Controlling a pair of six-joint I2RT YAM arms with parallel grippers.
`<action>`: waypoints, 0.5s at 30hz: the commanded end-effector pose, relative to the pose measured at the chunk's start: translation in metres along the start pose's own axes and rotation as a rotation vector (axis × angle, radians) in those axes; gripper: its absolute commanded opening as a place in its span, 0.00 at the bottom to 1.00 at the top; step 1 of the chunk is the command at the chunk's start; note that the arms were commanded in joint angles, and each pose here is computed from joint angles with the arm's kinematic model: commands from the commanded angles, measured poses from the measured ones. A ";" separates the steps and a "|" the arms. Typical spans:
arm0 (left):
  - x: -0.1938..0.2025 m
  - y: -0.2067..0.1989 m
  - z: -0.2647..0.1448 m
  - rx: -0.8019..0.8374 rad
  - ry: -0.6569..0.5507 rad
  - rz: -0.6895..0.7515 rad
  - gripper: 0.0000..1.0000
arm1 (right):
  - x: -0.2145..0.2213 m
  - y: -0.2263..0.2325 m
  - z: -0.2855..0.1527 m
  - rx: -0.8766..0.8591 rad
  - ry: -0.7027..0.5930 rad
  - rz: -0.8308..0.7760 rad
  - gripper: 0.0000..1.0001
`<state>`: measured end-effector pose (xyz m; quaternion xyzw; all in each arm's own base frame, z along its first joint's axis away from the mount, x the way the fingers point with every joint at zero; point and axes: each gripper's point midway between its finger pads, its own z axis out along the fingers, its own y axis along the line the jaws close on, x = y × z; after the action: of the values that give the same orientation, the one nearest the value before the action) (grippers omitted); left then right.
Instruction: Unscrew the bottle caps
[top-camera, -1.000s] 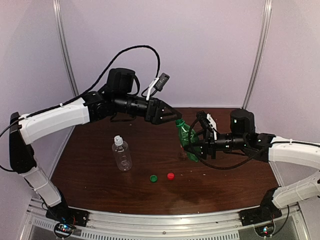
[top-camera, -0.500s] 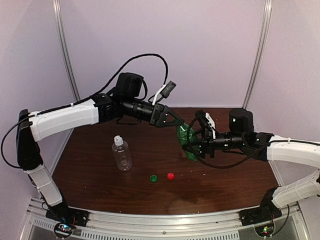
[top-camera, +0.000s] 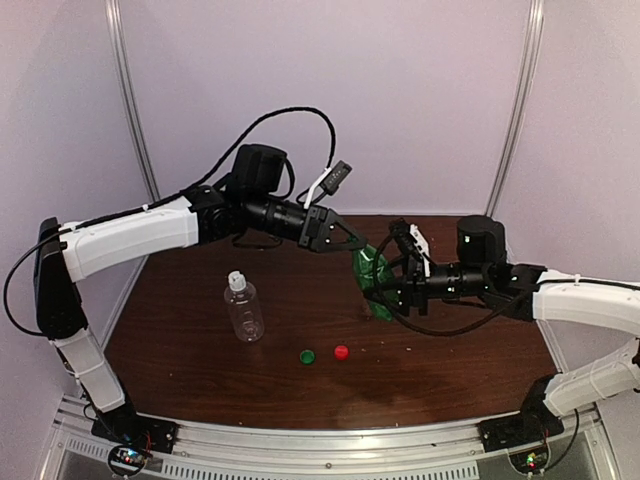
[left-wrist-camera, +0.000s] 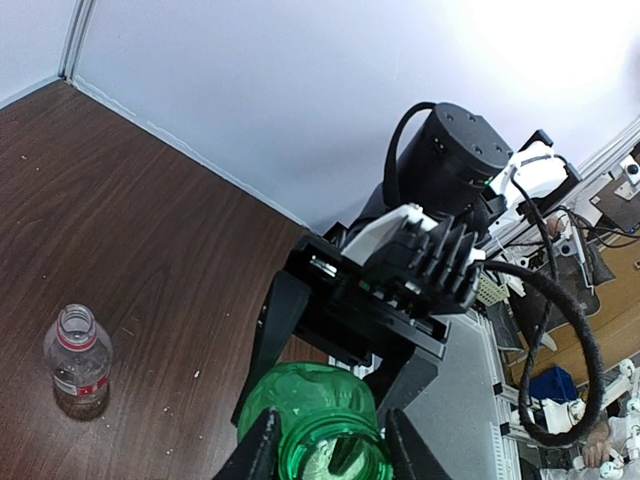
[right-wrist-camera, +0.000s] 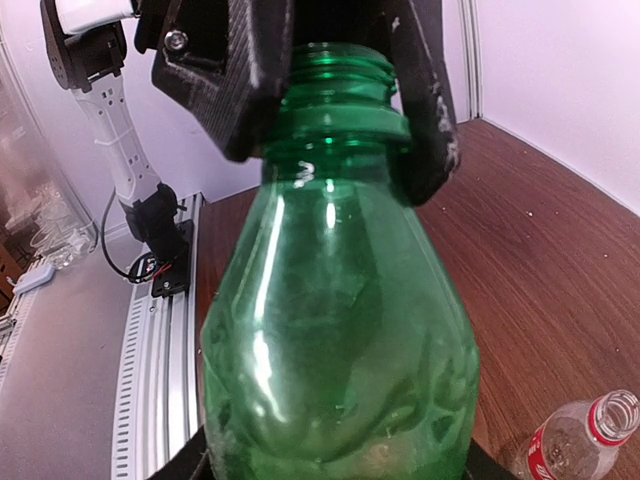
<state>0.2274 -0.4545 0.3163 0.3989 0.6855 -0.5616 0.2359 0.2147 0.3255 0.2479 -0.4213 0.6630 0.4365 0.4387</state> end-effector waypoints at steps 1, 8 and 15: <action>-0.010 -0.010 0.003 0.044 -0.017 0.049 0.11 | -0.015 -0.013 0.002 0.068 -0.033 0.004 0.58; -0.011 -0.002 0.002 -0.007 -0.019 0.063 0.00 | -0.012 -0.025 0.001 0.137 -0.022 0.020 0.71; -0.012 0.021 -0.007 -0.135 -0.016 0.082 0.00 | -0.007 -0.032 0.000 0.180 0.000 0.036 0.93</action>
<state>0.2365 -0.4527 0.3106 0.3998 0.6975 -0.5372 0.2553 0.2336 0.3213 0.2393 -0.3878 0.6970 0.4017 0.4499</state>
